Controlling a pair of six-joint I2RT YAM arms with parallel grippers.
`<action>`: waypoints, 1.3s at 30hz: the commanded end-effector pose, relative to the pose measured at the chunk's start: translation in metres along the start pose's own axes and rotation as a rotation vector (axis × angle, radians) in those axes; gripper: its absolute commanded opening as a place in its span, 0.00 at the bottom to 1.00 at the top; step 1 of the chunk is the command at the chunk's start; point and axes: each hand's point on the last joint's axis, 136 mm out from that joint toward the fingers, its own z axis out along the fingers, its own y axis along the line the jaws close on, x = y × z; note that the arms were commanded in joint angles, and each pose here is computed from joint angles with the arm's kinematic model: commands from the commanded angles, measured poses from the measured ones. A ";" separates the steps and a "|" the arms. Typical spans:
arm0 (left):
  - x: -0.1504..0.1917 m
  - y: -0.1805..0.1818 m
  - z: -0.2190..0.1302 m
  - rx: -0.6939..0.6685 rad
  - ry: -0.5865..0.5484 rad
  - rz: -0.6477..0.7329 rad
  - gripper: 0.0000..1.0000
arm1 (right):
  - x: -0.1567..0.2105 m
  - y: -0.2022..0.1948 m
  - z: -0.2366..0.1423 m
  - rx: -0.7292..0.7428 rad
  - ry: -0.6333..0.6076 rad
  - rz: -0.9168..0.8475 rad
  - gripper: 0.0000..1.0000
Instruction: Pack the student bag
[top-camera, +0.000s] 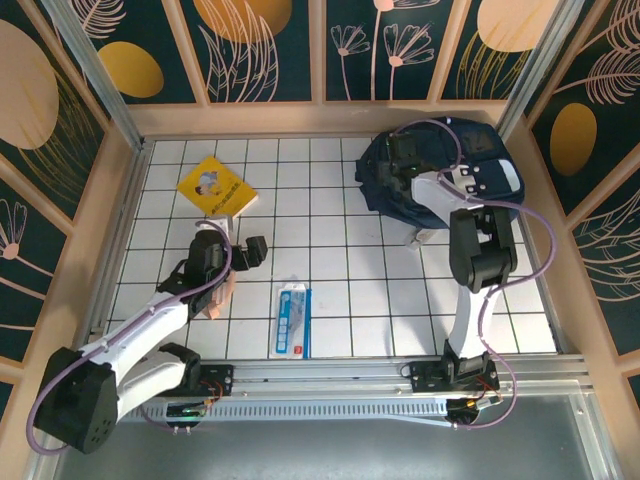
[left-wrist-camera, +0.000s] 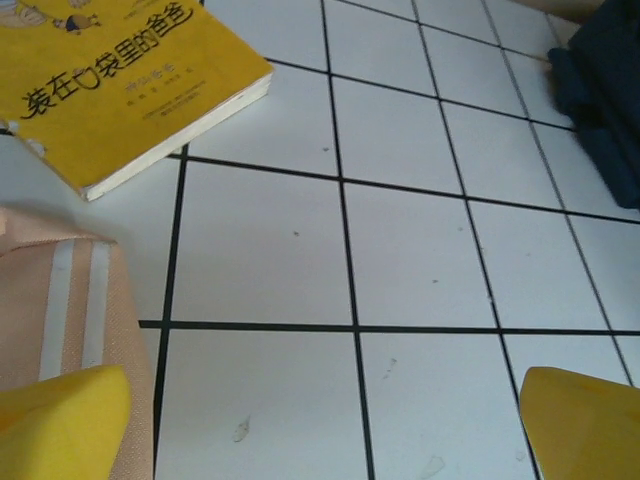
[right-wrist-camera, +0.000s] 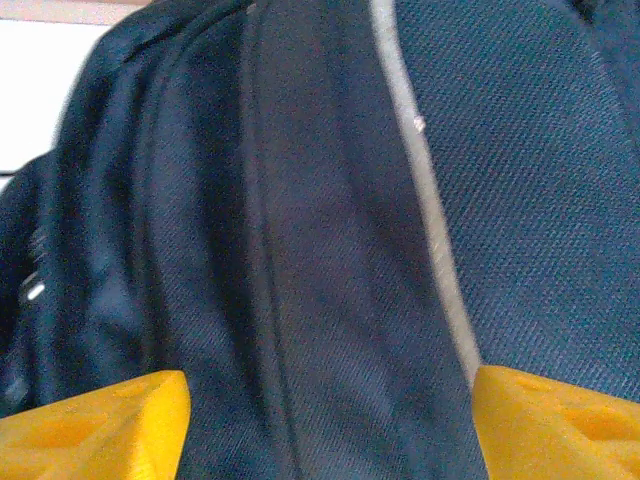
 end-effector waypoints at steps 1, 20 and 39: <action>-0.004 0.005 0.006 -0.045 -0.013 -0.019 0.99 | 0.006 -0.014 0.020 0.131 0.042 -0.042 0.68; -0.001 0.005 0.007 -0.037 -0.008 -0.023 0.99 | -0.126 -0.055 -0.086 0.278 -0.368 -0.373 0.00; -0.010 0.009 -0.010 -0.034 -0.082 -0.065 0.99 | -0.228 0.007 -0.268 0.078 -1.003 -0.748 0.00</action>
